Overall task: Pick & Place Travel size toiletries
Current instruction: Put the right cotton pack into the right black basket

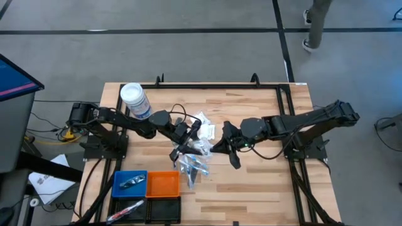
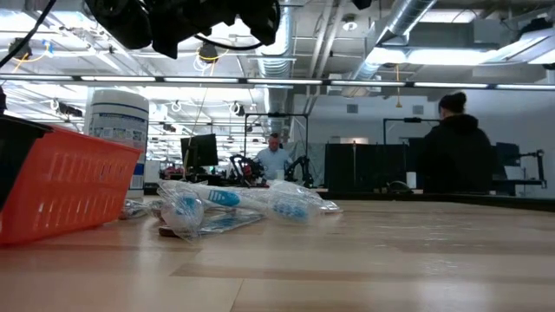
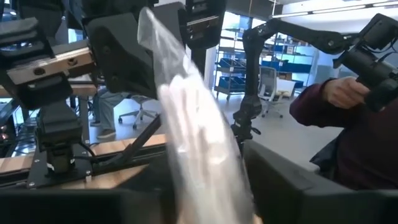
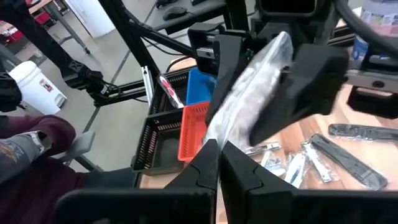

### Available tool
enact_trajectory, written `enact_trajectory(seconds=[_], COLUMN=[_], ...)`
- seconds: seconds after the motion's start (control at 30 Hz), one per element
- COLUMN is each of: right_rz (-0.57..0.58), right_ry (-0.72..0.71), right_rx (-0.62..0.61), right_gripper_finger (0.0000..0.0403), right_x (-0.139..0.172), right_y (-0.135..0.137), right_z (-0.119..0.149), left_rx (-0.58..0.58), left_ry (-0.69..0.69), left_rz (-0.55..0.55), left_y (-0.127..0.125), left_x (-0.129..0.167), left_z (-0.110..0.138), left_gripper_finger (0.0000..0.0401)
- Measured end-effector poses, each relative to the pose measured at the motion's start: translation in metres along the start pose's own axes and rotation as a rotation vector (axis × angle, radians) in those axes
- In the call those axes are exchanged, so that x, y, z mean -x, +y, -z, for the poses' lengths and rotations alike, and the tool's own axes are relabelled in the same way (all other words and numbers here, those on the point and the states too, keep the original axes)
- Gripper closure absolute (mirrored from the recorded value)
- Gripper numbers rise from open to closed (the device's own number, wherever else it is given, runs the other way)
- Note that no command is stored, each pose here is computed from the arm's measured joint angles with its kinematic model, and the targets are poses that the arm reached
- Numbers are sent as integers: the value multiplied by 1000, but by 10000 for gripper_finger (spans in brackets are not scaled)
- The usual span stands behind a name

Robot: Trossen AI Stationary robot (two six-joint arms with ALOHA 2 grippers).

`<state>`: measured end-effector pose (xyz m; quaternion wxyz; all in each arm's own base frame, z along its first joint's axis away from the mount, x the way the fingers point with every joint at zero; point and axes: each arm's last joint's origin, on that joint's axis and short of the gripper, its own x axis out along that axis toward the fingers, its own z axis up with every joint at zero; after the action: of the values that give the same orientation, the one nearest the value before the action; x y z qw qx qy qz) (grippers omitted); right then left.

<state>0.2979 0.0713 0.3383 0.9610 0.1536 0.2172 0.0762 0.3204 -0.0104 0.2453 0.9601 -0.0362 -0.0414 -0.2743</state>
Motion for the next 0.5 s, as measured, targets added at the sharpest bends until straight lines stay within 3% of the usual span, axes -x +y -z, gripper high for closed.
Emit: enact_trajectory(seconds=[0.17,0.33,0.5], right_rz=[0,-69,-95], right_ry=[-9,-24,-14], right_rx=[-2,-42,-34], right_gripper_finger=[393,323,216], right_x=[0,1,1], right_y=[-1,9,17], right_z=[-1,-2,2], left_rx=[13,82,182], left_ry=[3,54,98], left_rz=[-19,45,216], left_y=[1,-2,-9], left_x=[0,0,0], left_z=[0,6,9], left_gripper_finger=[380,379,384])
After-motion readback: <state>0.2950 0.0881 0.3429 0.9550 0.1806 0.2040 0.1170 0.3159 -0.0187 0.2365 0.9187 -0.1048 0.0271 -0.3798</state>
